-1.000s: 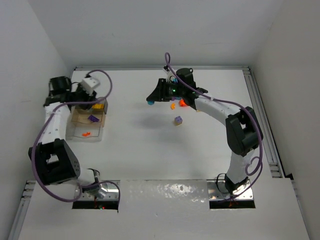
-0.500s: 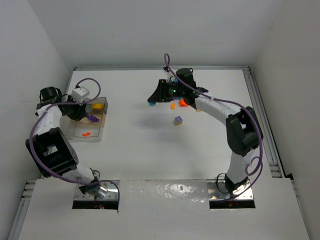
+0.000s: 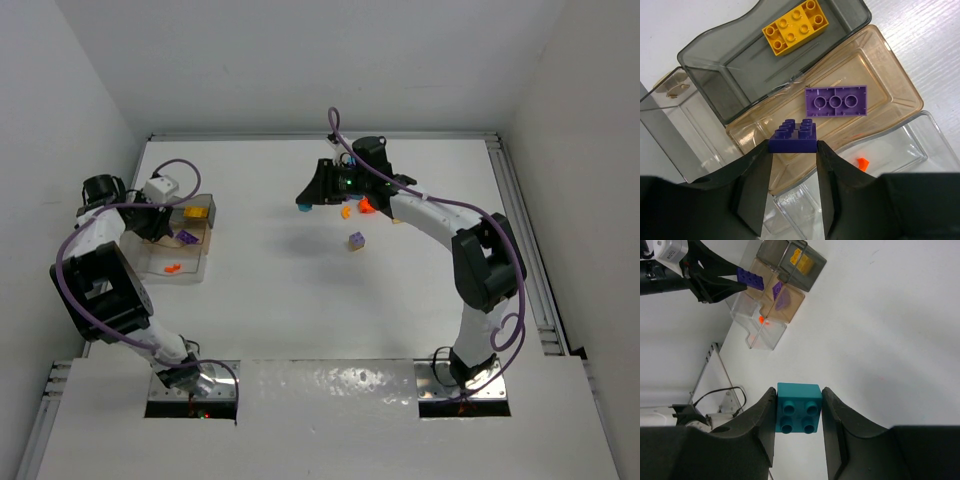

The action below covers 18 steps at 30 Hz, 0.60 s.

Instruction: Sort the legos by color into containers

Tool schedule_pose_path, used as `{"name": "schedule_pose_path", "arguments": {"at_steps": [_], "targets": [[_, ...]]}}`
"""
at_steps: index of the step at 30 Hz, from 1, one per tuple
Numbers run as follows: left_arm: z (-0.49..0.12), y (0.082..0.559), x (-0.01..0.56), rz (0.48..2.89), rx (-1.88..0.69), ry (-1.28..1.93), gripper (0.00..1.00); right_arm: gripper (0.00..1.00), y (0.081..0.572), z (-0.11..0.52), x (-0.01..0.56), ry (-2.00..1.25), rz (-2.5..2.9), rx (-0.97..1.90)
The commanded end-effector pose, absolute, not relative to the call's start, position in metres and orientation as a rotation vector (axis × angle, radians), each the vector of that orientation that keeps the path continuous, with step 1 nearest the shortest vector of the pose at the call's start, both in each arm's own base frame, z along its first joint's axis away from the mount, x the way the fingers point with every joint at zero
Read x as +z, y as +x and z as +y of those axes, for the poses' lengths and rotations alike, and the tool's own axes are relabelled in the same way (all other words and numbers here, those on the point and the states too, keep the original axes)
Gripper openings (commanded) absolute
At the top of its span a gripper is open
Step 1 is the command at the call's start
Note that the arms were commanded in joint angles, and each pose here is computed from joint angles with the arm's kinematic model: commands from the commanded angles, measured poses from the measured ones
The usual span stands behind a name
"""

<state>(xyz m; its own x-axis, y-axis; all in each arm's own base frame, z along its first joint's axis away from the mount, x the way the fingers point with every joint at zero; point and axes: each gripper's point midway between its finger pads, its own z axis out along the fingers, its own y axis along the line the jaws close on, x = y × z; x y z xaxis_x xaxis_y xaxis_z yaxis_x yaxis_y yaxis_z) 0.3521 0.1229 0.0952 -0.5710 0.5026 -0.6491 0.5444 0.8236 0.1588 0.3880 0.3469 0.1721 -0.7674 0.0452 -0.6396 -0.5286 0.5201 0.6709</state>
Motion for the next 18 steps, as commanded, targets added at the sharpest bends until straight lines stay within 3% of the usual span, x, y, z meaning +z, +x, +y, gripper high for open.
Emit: {"name": "schedule_pose_path", "arguments": {"at_steps": [1,9,18], "targets": [[0.131,0.356,0.092,2.274,-0.041,0.769,0.39,0.00,0.388,0.349,0.201,-0.428,2.073,1.232],[0.137,0.354,0.093,2.282,0.010,0.806,0.50,0.00,0.388,0.349,0.200,-0.433,2.071,1.229],[0.092,0.360,0.135,2.093,-0.178,0.921,0.51,0.00,0.390,0.350,0.198,-0.438,2.077,1.210]]}}
